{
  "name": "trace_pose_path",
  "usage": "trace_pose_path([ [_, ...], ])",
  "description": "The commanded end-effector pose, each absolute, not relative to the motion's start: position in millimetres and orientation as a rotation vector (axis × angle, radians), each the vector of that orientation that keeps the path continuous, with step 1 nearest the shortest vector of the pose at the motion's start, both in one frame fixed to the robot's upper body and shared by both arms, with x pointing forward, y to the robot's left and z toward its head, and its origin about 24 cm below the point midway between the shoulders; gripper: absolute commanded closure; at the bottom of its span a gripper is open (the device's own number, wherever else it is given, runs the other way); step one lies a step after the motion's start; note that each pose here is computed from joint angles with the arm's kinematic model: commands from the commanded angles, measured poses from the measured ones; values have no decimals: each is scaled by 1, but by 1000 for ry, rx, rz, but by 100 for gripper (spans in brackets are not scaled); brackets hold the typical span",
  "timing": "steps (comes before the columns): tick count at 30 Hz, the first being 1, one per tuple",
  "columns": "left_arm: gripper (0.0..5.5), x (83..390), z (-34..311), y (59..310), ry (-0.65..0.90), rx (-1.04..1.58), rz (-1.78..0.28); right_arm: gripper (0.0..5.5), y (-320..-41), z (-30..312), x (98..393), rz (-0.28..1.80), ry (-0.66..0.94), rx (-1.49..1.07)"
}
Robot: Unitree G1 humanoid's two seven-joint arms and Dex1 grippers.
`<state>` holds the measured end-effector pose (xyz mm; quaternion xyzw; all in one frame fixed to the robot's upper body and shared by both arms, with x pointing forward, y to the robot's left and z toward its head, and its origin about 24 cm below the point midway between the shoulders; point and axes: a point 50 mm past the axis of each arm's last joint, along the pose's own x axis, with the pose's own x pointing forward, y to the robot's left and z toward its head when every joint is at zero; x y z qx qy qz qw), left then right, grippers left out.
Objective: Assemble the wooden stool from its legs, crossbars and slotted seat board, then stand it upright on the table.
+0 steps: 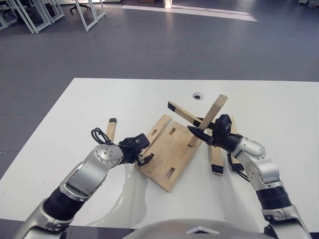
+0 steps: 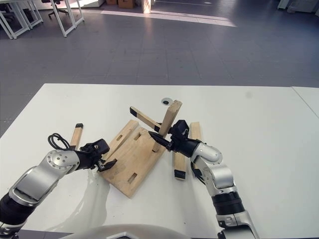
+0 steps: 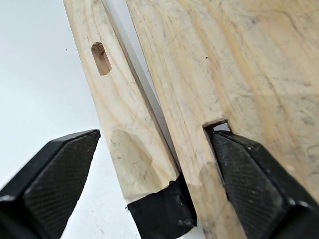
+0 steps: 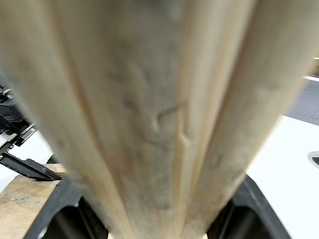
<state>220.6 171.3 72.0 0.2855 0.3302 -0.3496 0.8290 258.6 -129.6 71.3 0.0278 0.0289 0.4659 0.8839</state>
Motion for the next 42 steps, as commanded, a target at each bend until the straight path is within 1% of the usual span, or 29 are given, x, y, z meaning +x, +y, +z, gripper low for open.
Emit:
trace_pose_path([
  [1,133,214,60,174,783,581,-743,347,-171,-35,226,800,850,-5],
  [3,133,213,60,172,780,577,-742,347,-169,-25,238,800,813,-97],
  [6,133,212,59,170,778,572,-744,347,-163,-24,235,830,839,-82],
  [9,133,211,59,168,777,563,-744,347,-167,-31,232,816,879,-73],
  [11,133,211,60,168,775,562,-745,347,-168,-32,231,823,903,31],
  [13,133,213,64,168,763,568,-743,347,-172,-28,237,819,900,119],
  [18,133,219,69,166,736,573,-742,347,-180,-22,257,806,874,95],
  [23,133,219,68,165,736,572,-741,347,-170,-5,267,863,780,57],
  [27,133,217,65,164,742,565,-740,347,-162,18,275,890,637,72],
  [29,133,217,64,164,743,564,-735,347,-162,30,282,881,573,91],
  [34,133,217,64,164,743,565,-731,347,-168,35,288,841,551,101],
  [35,133,217,63,165,745,565,-729,311,-169,34,288,836,555,105],
  [36,133,216,63,165,746,564,-728,301,-169,34,288,837,561,109],
  [37,133,216,63,165,748,563,-726,277,-169,32,288,834,563,110],
  [42,133,215,62,165,752,560,-725,191,-169,34,289,813,545,113],
])
